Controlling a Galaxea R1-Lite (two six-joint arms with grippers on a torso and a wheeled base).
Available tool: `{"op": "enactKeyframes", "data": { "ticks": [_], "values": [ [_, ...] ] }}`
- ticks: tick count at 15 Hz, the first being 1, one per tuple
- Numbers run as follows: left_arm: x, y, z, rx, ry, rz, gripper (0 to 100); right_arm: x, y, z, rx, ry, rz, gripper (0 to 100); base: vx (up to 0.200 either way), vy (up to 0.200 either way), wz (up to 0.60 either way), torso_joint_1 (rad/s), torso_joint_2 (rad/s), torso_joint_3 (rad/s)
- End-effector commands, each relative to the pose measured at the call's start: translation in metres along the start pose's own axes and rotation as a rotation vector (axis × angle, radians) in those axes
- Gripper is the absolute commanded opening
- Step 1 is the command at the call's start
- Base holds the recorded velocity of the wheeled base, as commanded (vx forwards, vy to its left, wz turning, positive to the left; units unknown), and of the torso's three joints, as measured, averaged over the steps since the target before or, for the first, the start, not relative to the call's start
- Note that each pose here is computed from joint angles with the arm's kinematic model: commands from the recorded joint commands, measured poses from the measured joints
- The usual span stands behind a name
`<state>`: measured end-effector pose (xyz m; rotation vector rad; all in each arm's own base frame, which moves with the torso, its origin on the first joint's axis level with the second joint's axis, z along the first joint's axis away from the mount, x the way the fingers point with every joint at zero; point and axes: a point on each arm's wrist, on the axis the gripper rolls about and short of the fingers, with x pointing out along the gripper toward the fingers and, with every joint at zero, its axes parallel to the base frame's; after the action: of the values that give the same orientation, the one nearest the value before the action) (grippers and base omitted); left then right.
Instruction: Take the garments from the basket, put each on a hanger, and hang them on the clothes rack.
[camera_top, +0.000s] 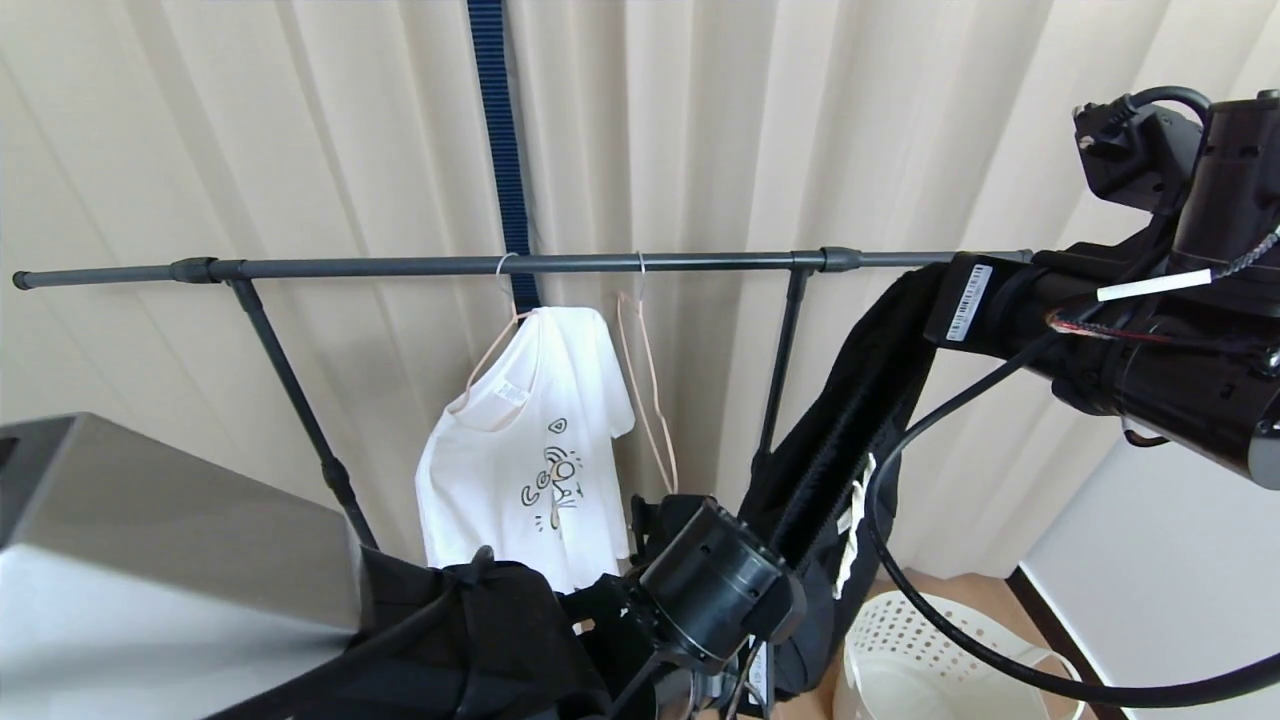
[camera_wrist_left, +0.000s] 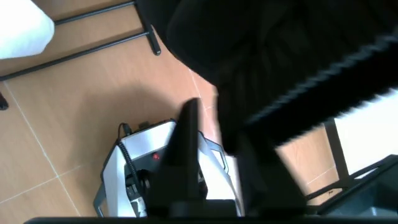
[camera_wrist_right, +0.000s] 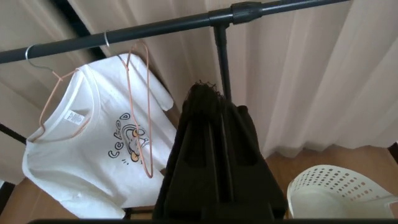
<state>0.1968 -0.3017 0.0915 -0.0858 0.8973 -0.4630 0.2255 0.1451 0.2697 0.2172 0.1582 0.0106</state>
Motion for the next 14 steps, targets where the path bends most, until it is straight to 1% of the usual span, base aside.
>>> {"op": "enactKeyframes", "data": {
  "ticks": [1,3,4,5,6,7,8,9,11,12,14],
  "values": [
    [-0.033,0.009,0.021,-0.011,-0.090,-0.014,0,0.002,-0.007,0.001,-0.011,-0.004,-0.026,0,0.000,0.000,0.00,0.000,0.00,0.000],
    [-0.053,0.028,0.045,-0.018,-0.173,0.004,0,0.004,-0.012,-0.003,-0.053,0.014,-0.049,0,0.000,0.000,0.00,0.000,0.00,0.000],
    [-0.063,0.037,0.056,-0.014,-0.213,0.013,0,0.002,-0.016,-0.009,-0.109,0.034,-0.056,0,0.000,0.000,0.00,0.000,0.00,0.000],
    [-0.068,0.040,0.061,-0.009,-0.232,0.017,0,0.001,-0.018,-0.014,-0.145,0.047,-0.059,0,0.000,0.000,0.00,0.000,0.00,0.000],
    [-0.080,0.056,0.073,0.014,-0.278,0.049,0,-0.004,-0.025,-0.026,-0.258,0.087,-0.053,0,0.000,0.000,0.00,0.000,0.00,0.000],
    [-0.085,0.065,0.079,0.021,-0.299,0.073,0,-0.008,-0.029,-0.033,-0.320,0.111,-0.048,0,0.000,0.000,0.00,0.000,0.00,0.000],
    [-0.085,0.069,0.081,0.022,-0.302,0.085,0,-0.009,-0.030,-0.037,-0.348,0.129,-0.046,0,0.000,0.000,0.00,0.000,0.00,0.000],
    [-0.083,0.078,0.084,0.049,-0.305,0.127,0,-0.016,-0.028,-0.045,-0.413,0.209,-0.028,0,0.000,0.000,0.00,0.000,0.00,0.000],
    [-0.080,0.081,0.085,0.050,-0.313,0.166,0,-0.030,-0.025,-0.048,-0.465,0.286,0.030,0,0.000,0.000,0.00,0.000,0.00,0.000],
    [-0.079,0.081,0.086,0.052,-0.314,0.169,0,-0.036,-0.022,-0.049,-0.481,0.308,0.060,0,0.000,0.000,0.00,0.000,0.00,0.000],
    [-0.079,0.082,0.086,0.049,-0.316,0.171,0,-0.038,-0.018,-0.052,-0.479,0.324,0.074,0,0.000,0.000,0.00,0.000,0.00,0.000]
  ]
}}
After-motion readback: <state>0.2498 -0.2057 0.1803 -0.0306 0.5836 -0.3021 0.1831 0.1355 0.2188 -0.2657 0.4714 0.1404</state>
